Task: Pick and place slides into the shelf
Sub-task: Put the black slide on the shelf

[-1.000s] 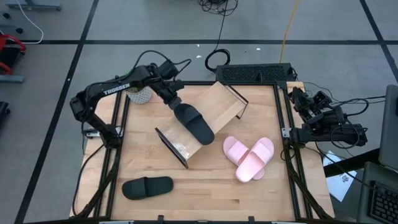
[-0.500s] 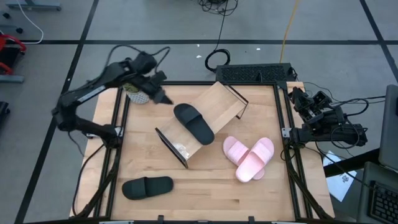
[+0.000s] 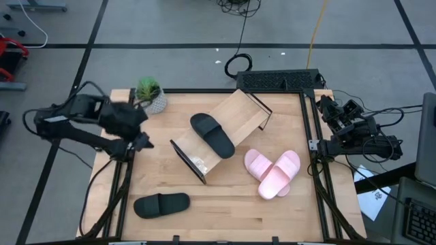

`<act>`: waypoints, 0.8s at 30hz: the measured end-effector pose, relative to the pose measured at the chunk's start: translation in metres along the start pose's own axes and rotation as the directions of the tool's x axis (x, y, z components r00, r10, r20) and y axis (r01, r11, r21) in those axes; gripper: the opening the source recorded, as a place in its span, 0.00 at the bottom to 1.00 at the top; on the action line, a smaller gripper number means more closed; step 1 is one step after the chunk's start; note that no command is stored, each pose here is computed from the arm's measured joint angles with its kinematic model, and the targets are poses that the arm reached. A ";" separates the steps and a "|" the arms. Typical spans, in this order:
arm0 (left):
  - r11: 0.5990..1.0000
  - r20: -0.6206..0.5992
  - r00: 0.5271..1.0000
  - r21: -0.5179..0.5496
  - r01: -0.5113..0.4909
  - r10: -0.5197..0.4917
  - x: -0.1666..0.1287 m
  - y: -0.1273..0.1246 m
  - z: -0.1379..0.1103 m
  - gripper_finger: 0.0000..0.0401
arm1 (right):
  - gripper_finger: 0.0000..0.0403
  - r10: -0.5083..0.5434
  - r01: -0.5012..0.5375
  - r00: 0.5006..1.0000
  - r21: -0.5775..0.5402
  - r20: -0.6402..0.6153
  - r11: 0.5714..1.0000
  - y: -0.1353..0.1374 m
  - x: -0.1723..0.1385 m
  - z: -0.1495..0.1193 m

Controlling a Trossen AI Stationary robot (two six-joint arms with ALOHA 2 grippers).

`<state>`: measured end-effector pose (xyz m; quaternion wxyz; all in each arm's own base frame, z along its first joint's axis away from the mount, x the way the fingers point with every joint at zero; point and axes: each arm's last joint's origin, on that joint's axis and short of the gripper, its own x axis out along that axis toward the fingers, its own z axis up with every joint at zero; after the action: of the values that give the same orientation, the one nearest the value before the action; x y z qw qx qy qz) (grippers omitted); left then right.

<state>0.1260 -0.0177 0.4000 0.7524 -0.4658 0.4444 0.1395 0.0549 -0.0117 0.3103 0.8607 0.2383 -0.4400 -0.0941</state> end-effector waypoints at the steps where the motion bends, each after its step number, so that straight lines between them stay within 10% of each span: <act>1: 1.000 -0.009 1.000 -0.011 -0.017 0.017 0.003 -0.003 -0.004 0.29 | 0.00 0.000 0.000 1.000 0.000 0.000 1.000 0.000 0.000 0.000; 14: 0.974 -0.288 0.940 -0.077 -0.213 0.183 0.115 -0.010 -0.071 0.29 | 0.00 0.000 0.000 1.000 -0.003 0.000 1.000 0.000 0.000 0.000; 24: 0.910 -0.298 0.948 -0.351 -0.219 0.113 0.131 -0.004 -0.129 0.29 | 0.00 0.003 -0.003 1.000 0.002 0.007 1.000 0.000 0.000 0.001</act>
<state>0.1327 -0.1526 0.2757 0.5654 -0.5773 0.5457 0.2219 0.0543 -0.0117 0.3108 0.8591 0.2380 -0.4435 -0.0933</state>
